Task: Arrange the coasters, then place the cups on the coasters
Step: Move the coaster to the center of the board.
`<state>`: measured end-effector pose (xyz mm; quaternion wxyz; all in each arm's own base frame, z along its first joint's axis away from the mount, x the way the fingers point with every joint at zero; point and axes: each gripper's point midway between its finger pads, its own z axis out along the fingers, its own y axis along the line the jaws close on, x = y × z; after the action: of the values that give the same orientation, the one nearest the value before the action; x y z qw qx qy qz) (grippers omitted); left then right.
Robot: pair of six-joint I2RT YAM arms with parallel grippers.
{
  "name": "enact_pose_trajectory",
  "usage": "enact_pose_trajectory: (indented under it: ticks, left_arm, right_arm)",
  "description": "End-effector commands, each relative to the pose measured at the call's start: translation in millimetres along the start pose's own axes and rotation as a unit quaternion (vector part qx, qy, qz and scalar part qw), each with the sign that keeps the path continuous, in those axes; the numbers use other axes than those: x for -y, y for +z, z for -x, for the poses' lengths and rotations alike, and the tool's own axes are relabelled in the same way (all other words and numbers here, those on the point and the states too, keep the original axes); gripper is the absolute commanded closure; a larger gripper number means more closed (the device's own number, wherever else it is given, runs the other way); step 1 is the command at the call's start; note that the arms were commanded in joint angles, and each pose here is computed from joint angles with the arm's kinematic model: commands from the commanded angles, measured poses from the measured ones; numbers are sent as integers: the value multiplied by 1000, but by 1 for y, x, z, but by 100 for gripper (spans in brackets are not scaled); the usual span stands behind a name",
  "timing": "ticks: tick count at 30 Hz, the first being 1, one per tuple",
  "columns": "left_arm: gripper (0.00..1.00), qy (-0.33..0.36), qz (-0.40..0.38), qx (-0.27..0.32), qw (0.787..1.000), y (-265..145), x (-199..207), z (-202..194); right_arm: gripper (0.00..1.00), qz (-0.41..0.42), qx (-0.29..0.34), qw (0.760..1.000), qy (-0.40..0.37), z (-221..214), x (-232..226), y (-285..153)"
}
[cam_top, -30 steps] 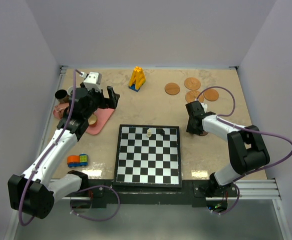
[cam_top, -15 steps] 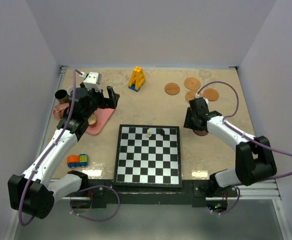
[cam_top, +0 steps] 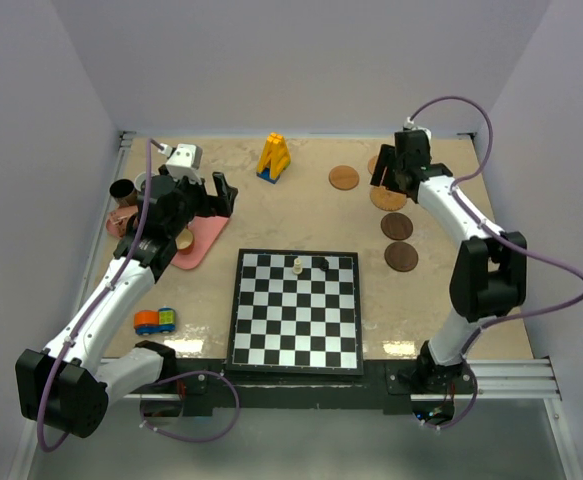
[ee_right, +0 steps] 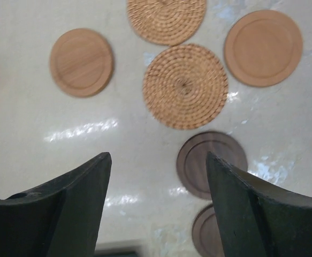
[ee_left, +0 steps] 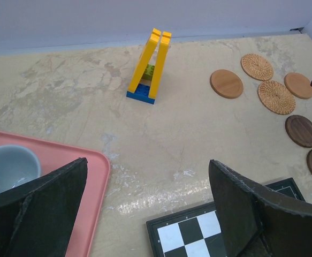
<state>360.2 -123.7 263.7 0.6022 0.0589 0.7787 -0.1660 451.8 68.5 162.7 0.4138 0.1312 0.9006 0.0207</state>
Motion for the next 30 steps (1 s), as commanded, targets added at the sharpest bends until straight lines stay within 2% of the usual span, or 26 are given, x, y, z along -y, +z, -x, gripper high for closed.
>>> enact_pose_trajectory:
  ticks: [1, 6, 10, 12, 15, 20, 25, 30]
  left_arm:
    - [0, 6, 6, 24, 1000, 0, 0, 13]
    - [0, 2, -4, 18, 1000, 3, 4, 10]
    - [0, -2, -17, 13, 1000, 5, 8, 7]
    - [0, -2, -16, 12, 1000, 5, 7, 6]
    - [0, -1, -14, 12, 1000, 5, 7, 7]
    - [0, 0, -7, 8, 1000, 7, 4, 4]
    - [0, 0, -7, 2, 1000, 9, 3, 0]
    - [0, 1, -4, 1, 1000, 10, 2, 0]
  right_arm:
    - [22, -58, -1, 998, -9, 17, 33, 24]
    - [16, -80, -19, 997, -1, -11, 60, 34]
    - [16, -81, -10, 996, 24, -2, 89, 48]
    - [16, -95, -2, 995, 8, 7, 95, 59]
    - [9, -128, -5, 992, -9, 16, 106, 83]
    - [1, -123, -32, 991, -27, 20, 119, 124]
    - [1, -118, -48, 991, -30, 18, 130, 143]
    - [1, -116, -48, 992, -20, 24, 144, 145]
